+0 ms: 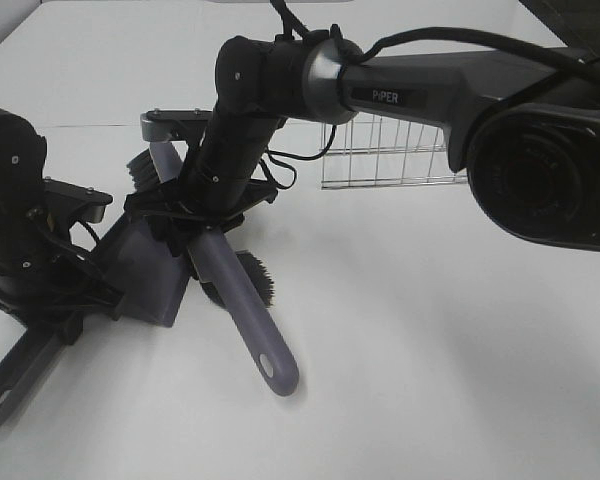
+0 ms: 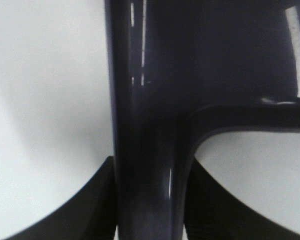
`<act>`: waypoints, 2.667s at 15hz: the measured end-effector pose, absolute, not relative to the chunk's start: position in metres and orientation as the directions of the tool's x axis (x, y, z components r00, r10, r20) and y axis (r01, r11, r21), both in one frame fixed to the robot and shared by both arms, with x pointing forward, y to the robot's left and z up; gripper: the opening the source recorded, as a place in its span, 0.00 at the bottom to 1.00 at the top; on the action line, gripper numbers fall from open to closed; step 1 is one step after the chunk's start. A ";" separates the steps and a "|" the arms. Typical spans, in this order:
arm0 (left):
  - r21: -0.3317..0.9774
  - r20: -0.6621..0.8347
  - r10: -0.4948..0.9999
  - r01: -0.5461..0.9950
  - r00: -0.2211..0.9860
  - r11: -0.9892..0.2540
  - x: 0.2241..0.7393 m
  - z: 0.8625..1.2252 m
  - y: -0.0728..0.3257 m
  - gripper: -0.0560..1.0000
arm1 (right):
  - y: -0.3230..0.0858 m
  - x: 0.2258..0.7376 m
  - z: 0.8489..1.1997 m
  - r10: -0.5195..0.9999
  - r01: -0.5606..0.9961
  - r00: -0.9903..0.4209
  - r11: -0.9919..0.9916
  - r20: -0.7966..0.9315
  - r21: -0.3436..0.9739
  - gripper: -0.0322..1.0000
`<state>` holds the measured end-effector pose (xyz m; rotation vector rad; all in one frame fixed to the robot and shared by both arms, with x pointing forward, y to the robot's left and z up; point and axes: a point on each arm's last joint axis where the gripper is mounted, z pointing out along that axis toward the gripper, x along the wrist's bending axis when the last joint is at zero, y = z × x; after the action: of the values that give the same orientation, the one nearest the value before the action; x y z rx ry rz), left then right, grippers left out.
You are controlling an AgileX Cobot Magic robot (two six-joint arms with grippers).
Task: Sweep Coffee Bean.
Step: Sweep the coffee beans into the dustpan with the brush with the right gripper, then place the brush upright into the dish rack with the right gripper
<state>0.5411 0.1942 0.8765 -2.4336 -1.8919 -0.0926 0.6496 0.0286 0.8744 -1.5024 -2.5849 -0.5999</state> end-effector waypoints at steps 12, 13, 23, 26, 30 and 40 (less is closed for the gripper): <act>-0.013 0.079 0.968 0.971 0.240 -0.240 0.541 0.876 0.194 0.37 | 0.041 0.656 0.902 0.720 0.768 -0.625 0.496 0.302 0.405 0.36; -0.014 0.079 0.968 0.971 0.239 -0.239 0.540 0.876 0.194 0.37 | 0.042 0.658 0.909 0.714 0.755 -0.637 0.505 0.289 0.418 0.36; -0.015 0.078 0.968 0.971 0.239 -0.238 0.540 0.876 0.194 0.37 | 0.033 0.660 0.959 0.678 0.679 -0.717 0.628 0.160 0.380 0.36; -0.017 0.075 0.969 0.972 0.234 -0.234 0.540 0.876 0.194 0.37 | 0.019 0.660 0.983 0.709 0.668 -0.705 0.648 0.032 0.364 0.36; -0.021 0.068 0.972 0.974 0.226 -0.225 0.539 0.876 0.193 0.37 | 0.006 0.657 1.024 0.756 0.675 -0.653 0.608 -0.047 0.417 0.36; -0.025 0.046 0.987 0.988 0.154 -0.153 0.538 0.876 0.191 0.37 | -0.095 0.635 1.067 0.902 0.839 -0.425 0.424 -0.077 0.341 0.36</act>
<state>0.5383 0.1913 0.8762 -2.3485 -2.0117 -0.0295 0.6346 -0.0950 1.0666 -1.7825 -2.8534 -0.4309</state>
